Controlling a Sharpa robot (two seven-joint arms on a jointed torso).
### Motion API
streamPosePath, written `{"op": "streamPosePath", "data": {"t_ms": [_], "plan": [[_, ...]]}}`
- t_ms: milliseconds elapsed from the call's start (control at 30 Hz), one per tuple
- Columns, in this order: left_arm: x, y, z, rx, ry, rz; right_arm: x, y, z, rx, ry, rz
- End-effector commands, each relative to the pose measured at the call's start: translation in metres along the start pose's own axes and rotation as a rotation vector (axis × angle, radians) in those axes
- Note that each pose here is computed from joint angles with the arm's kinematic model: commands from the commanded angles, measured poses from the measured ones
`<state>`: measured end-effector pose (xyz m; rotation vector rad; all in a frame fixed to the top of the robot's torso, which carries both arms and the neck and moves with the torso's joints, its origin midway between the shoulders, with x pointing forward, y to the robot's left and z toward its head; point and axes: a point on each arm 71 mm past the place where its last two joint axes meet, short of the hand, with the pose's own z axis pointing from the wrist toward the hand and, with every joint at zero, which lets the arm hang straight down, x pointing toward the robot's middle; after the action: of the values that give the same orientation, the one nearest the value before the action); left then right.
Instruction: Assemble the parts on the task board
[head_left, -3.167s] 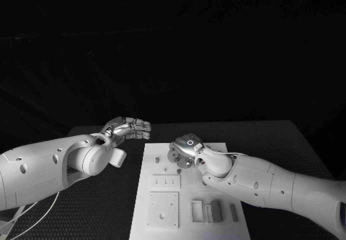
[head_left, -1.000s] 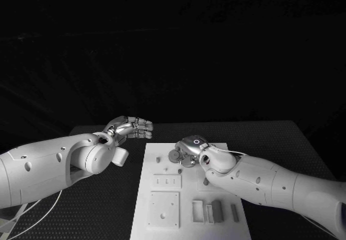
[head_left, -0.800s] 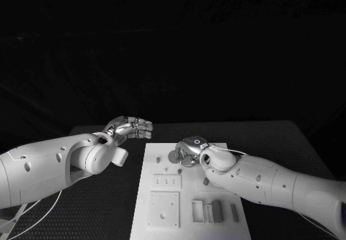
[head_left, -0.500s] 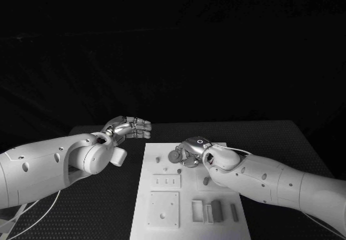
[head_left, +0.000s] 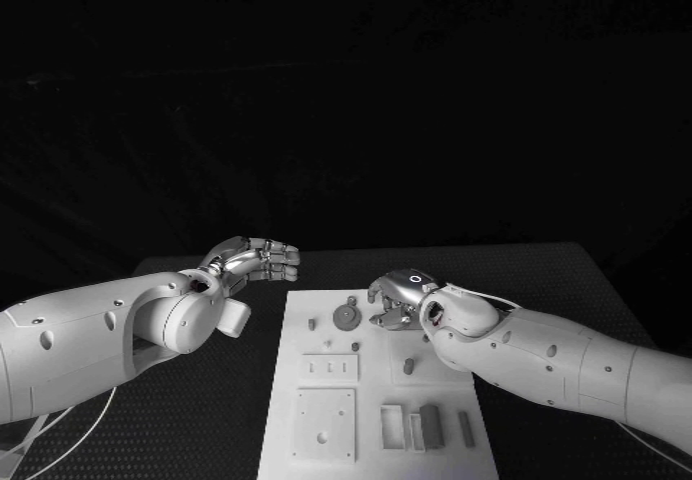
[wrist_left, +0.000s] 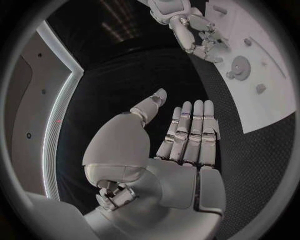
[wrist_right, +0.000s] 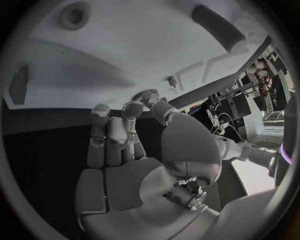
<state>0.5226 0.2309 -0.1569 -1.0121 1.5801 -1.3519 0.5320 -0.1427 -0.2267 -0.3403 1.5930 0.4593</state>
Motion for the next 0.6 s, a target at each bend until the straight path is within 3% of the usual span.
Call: {"op": "streamPosePath", "data": {"t_ms": [33, 200, 433, 600], "plan": [[-0.003, -0.0013, 0.0006, 0.013, -0.001, -0.003, -0.017, -0.004, -0.004, -0.016, -0.108, 0.05], [-0.0085, -0.0007, 0.0019, 0.014, -0.014, 0.001, -0.041, -0.019, -0.014, -0.009, -0.132, 0.095], [-0.0094, 0.0029, 0.0025, 0.015, -0.003, -0.004, -0.058, -0.056, -0.032, 0.009, -0.073, 0.213], [-0.0099, 0.0057, 0.0019, 0.014, 0.009, -0.004, -0.06, -0.089, -0.044, 0.031, -0.038, 0.3]]}}
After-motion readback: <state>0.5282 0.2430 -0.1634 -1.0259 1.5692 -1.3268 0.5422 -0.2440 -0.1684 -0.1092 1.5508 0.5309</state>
